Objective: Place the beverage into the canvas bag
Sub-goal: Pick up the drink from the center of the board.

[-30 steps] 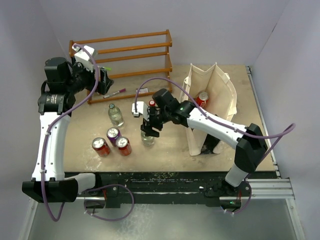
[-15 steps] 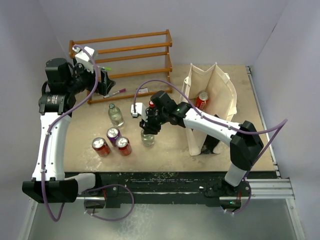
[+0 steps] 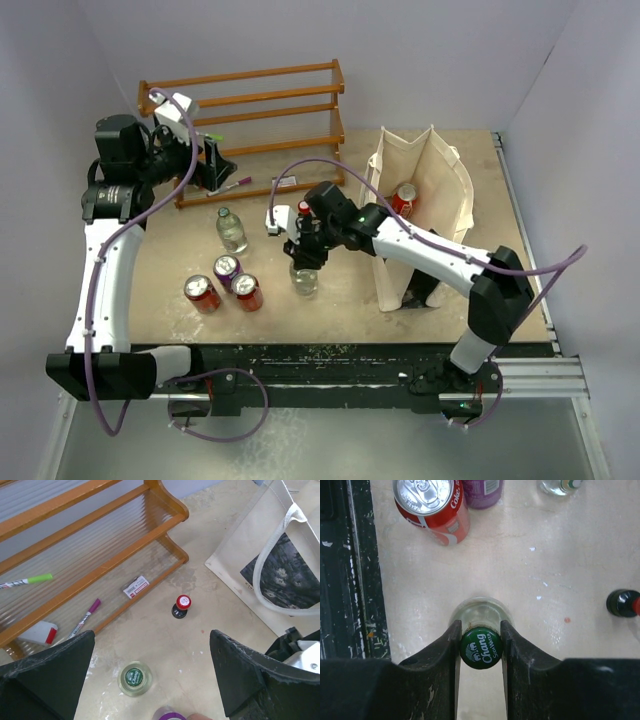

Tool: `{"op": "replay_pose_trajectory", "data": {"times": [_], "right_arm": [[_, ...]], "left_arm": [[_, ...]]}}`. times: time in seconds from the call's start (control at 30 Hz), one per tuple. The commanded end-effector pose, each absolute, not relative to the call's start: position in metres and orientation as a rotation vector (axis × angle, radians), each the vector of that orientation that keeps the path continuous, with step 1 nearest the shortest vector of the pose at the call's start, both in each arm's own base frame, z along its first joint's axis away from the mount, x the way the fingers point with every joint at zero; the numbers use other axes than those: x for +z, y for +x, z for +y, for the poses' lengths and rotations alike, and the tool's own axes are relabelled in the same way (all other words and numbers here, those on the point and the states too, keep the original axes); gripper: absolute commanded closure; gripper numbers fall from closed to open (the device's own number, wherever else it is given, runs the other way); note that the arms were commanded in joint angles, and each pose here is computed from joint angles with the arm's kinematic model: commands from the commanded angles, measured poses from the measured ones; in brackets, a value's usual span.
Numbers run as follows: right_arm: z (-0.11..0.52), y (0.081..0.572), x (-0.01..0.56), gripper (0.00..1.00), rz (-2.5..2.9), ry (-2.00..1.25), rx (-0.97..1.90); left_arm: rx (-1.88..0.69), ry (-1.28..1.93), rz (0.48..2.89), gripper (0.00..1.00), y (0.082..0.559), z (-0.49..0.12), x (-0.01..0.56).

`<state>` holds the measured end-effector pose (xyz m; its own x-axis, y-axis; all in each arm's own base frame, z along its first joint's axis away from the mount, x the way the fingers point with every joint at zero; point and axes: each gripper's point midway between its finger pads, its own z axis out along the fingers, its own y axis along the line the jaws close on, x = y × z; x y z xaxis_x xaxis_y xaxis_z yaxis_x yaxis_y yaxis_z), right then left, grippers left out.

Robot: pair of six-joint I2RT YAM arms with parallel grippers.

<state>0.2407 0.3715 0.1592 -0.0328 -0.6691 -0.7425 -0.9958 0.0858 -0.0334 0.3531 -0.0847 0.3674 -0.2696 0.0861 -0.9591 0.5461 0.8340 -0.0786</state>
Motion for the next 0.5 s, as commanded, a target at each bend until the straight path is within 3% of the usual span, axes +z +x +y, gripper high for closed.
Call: {"op": "replay_pose_trajectory", "data": {"times": [0.0,0.47], "right_arm": [[0.375,0.247,0.282,1.00,1.520,-1.482,0.665],[0.321,0.248,0.453,1.00,1.309,-1.261,0.449]], "left_arm": [[-0.539,0.489,1.755,0.01,0.363,-0.093,0.383],[-0.650,0.531,1.784,0.00,0.387,-0.118,0.366]]}}
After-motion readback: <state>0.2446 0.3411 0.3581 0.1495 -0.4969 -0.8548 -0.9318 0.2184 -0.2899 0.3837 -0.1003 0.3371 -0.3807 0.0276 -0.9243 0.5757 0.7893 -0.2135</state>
